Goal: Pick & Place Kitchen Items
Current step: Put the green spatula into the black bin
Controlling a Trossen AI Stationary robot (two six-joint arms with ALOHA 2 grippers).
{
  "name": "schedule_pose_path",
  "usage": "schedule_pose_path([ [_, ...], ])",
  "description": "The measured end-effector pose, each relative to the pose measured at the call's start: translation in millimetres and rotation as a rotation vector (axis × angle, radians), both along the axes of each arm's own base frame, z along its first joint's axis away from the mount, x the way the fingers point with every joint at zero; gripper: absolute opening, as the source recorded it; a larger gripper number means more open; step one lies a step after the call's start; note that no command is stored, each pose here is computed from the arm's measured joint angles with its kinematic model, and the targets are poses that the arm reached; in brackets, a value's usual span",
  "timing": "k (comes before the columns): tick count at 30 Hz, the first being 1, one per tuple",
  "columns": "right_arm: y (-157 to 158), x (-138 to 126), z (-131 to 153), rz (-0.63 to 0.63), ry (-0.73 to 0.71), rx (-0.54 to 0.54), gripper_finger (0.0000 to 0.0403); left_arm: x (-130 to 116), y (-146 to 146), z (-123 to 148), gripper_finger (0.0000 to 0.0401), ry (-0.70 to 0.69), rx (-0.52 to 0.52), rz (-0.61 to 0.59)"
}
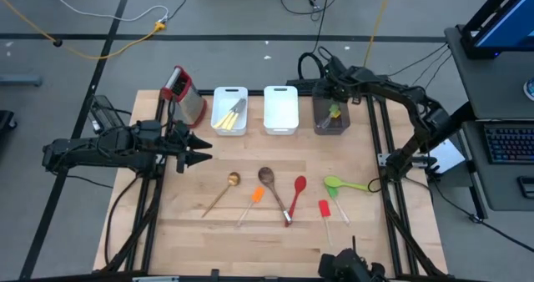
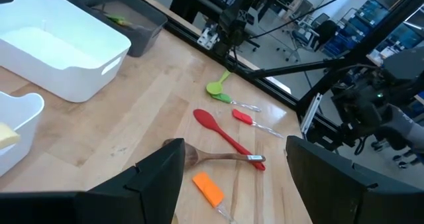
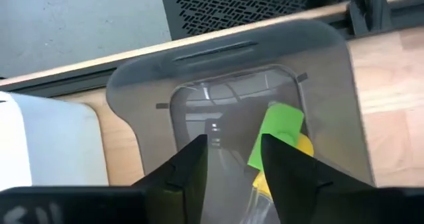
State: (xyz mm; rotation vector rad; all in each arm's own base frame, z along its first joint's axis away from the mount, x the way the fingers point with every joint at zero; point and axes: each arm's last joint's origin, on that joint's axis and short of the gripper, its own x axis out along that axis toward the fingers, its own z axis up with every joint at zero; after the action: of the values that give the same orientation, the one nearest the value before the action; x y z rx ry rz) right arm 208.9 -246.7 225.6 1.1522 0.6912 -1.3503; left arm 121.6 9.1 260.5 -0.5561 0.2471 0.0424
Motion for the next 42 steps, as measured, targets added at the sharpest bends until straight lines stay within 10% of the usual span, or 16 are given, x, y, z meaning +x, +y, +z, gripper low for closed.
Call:
schedule_pose_path([
  [21, 105, 27, 86, 0.491, -0.162, -0.272, 0.0047, 0, 0, 0, 0.0269, -0.002, 0.036, -0.008],
  [42, 240, 42, 92, 1.041, -0.198, -0.122, 0.0002, 0, 2, 0, 0.0269, 0.002, 0.050, 0.057],
])
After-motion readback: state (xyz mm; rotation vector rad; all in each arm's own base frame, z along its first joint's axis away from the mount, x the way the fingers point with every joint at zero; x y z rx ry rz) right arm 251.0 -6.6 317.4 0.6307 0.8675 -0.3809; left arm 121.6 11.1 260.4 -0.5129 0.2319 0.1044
